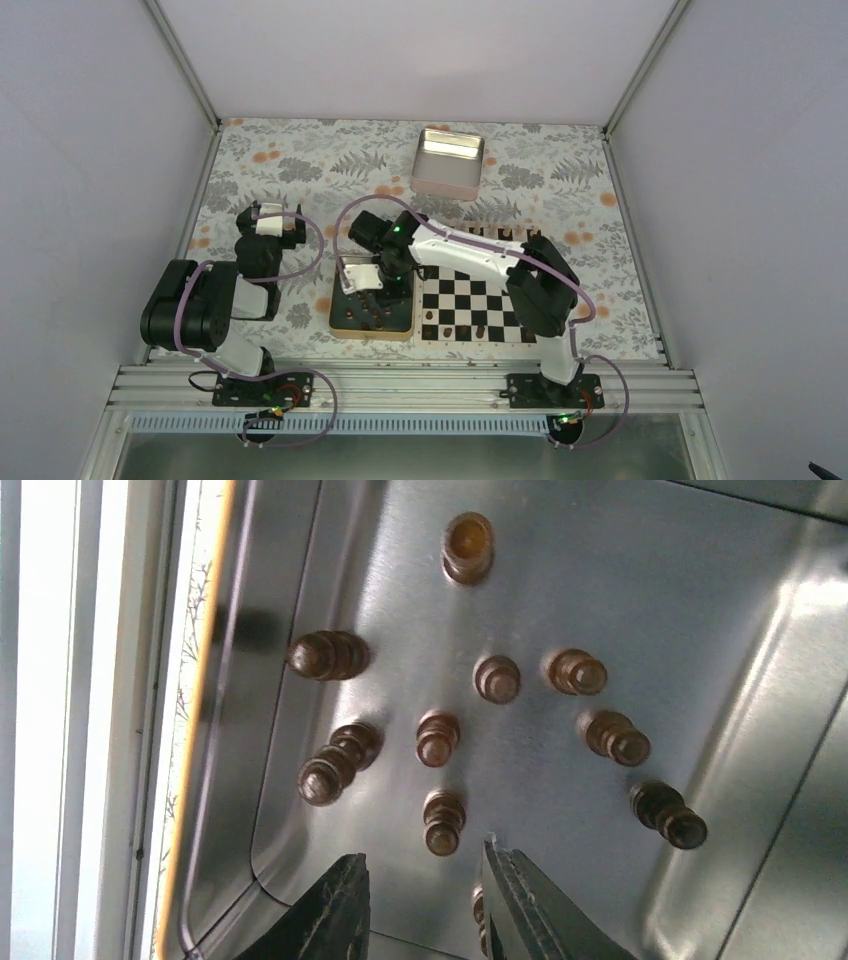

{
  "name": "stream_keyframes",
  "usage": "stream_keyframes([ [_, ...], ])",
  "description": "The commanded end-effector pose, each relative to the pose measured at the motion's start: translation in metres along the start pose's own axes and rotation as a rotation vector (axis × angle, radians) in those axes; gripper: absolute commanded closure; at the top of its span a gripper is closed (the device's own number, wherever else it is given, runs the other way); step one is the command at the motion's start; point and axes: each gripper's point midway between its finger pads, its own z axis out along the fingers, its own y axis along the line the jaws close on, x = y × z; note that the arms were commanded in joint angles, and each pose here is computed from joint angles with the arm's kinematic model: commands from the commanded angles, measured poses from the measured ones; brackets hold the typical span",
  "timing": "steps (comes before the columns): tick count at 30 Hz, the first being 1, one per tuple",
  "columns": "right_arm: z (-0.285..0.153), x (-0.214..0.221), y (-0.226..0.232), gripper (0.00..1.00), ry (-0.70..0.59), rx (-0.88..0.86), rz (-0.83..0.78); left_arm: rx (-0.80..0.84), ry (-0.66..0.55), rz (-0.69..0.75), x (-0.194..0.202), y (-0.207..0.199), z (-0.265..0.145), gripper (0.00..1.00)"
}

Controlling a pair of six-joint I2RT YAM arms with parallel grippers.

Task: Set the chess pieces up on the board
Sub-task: Pick up the chess piece from the storage box.

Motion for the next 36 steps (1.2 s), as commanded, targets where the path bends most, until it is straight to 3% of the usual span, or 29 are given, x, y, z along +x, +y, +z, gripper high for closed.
stream_keyframes([
  [1, -0.003, -0.015, 0.014, 0.69, -0.035, -0.032, -0.057, 0.004, -0.048, -0.001, -0.011, -0.001, 0.001, 0.00],
  [10, 0.015, -0.014, 0.040, 0.69, -0.003, -0.083, -0.096, 0.003, -0.049, -0.001, -0.012, -0.001, 0.001, 0.00],
  [36, 0.038, -0.006, 0.034, 0.70, 0.023, -0.052, -0.091, 0.005, -0.049, -0.001, -0.012, -0.001, 0.001, 0.00],
])
